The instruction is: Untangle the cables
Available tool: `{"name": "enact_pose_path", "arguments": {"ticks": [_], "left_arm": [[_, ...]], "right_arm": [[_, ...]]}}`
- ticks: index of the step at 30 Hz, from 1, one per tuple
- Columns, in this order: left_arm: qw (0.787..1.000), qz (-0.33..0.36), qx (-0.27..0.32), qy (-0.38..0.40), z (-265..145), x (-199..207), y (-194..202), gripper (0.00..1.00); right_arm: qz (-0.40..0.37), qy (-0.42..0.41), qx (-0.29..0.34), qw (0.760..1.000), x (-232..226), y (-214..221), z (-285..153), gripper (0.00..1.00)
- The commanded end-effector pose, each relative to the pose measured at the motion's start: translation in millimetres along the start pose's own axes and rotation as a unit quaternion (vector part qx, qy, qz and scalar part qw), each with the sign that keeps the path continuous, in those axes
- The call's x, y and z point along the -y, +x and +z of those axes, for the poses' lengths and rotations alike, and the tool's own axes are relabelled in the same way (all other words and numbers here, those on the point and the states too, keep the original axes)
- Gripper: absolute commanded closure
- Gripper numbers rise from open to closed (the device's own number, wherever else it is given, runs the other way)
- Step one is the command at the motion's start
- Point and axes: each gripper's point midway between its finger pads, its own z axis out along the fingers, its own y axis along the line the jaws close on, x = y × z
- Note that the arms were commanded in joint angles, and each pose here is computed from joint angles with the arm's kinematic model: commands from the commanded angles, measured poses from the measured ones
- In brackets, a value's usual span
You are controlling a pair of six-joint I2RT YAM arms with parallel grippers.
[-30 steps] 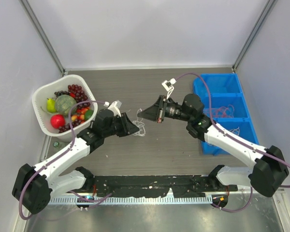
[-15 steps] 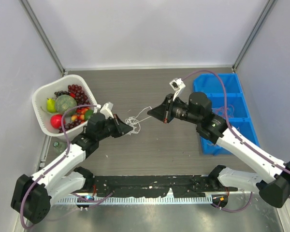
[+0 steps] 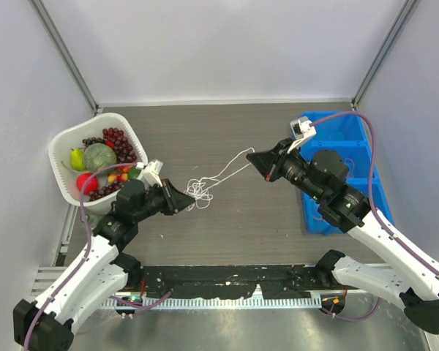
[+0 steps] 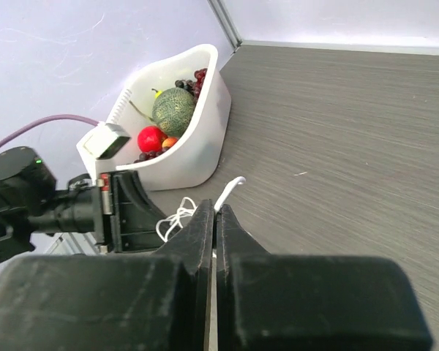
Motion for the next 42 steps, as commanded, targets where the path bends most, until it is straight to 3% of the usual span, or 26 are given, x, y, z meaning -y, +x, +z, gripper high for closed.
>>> {"name": "enact_pose_path", "arguments": {"ticks": [1, 2, 4, 8, 10, 13, 16, 21, 25, 28, 29, 31, 32, 36, 40, 42], "left_arm": [[0.998, 0.039, 0.026, -0.042, -19, -1, -19, 0.94], [0.997, 0.04, 0.027, -0.054, -22, -1, -22, 0.99], [0.994, 0.032, 0.022, -0.107, -27, -15, -24, 1.0], [0.962, 0.003, 0.049, -0.27, -46, -68, -32, 1.0], [0.952, -0.007, 0.055, -0.302, -50, -81, -30, 1.0], [0.951, -0.021, 0.058, -0.303, -49, -88, -22, 1.0], [0.953, -0.028, 0.064, -0.293, -48, -88, -19, 1.0], [0.955, -0.024, 0.082, -0.283, -47, -87, -24, 1.0], [0.945, -0.021, 0.078, -0.316, -51, -98, -23, 1.0], [0.939, -0.024, 0.065, -0.337, -51, -107, -18, 1.0], [0.938, -0.026, 0.061, -0.339, -50, -109, -15, 0.96], [0.938, -0.031, 0.052, -0.342, -48, -112, -10, 0.69], [0.94, -0.034, 0.049, -0.337, -48, -110, -9, 0.63], [0.958, -0.047, 0.05, -0.278, -42, -90, -6, 0.52], [0.973, -0.038, 0.059, -0.218, -39, -67, -11, 0.31], [0.984, -0.035, 0.037, -0.173, -29, -53, -5, 0.23]], "right_arm": [[-0.008, 0.003, 0.063, 0.998, -2, -30, 0, 1.0], [-0.008, 0.006, 0.058, 0.998, 0, -29, 2, 0.99], [-0.011, 0.022, 0.056, 0.998, 5, -29, 2, 0.99], [-0.015, 0.166, 0.104, 0.98, 55, -47, -22, 0.99], [-0.019, 0.23, 0.138, 0.963, 75, -61, -46, 0.99], [-0.008, 0.278, 0.183, 0.943, 89, -75, -77, 0.99], [0.009, 0.256, 0.22, 0.941, 82, -85, -95, 0.99], [-0.01, 0.226, 0.173, 0.959, 76, -64, -79, 0.99], [-0.003, 0.294, 0.232, 0.927, 96, -84, -117, 0.99], [-0.009, 0.282, 0.281, 0.917, 92, -100, -139, 0.99], [-0.004, 0.272, 0.297, 0.915, 88, -106, -146, 0.99], [-0.001, 0.246, 0.309, 0.919, 80, -110, -144, 0.99], [-0.002, 0.236, 0.307, 0.922, 77, -109, -140, 0.99], [-0.018, 0.143, 0.22, 0.965, 48, -79, -81, 0.99], [-0.026, 0.1, 0.157, 0.982, 37, -54, -51, 0.99], [-0.033, 0.087, 0.143, 0.985, 32, -49, -45, 0.99]]}}
